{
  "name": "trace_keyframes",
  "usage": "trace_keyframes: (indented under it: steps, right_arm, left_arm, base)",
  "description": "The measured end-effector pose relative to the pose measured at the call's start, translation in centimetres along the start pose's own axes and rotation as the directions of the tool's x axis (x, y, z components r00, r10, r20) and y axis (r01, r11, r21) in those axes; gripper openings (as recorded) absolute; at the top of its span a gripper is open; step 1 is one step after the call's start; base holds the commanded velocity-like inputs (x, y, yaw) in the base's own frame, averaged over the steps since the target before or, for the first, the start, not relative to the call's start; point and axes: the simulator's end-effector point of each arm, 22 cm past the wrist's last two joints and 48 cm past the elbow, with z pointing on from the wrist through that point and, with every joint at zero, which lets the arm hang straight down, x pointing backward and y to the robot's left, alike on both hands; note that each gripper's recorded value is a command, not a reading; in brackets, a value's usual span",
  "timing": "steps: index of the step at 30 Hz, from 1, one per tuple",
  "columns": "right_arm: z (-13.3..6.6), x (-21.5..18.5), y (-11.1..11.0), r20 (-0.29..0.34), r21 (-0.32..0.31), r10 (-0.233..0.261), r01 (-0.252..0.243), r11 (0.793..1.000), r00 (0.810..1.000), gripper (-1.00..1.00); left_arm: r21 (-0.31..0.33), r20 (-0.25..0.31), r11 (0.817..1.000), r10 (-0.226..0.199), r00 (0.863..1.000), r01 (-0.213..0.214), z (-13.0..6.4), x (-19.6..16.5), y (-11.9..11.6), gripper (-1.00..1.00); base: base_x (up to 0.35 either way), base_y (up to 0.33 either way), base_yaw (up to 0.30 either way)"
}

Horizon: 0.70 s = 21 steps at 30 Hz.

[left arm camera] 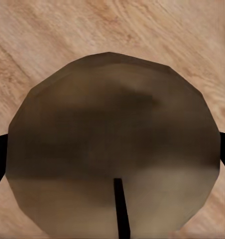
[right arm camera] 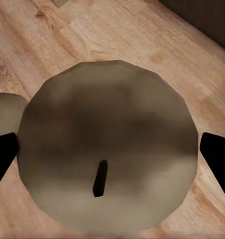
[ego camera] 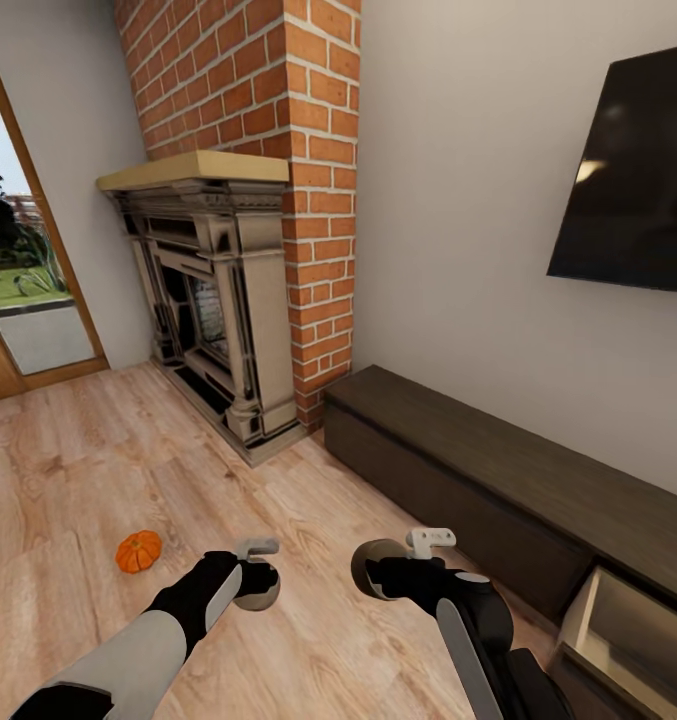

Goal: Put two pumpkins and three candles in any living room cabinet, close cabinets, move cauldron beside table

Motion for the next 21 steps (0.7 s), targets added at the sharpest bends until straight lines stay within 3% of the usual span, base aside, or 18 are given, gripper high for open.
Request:
trace_keyframes:
  steps: [21]
  right_arm:
    - [-3.6, -4.5, 1.3, 0.03, -0.005, -0.008, 0.008, 1.0, 1.0, -1.0]
  left_arm:
    - [0.001, 0.032, 1.0, 0.002, 0.999, -0.002, -4.7, -4.1, -0.4, -1.0]
  base:
    - [-0.002, 0.0, -0.065]
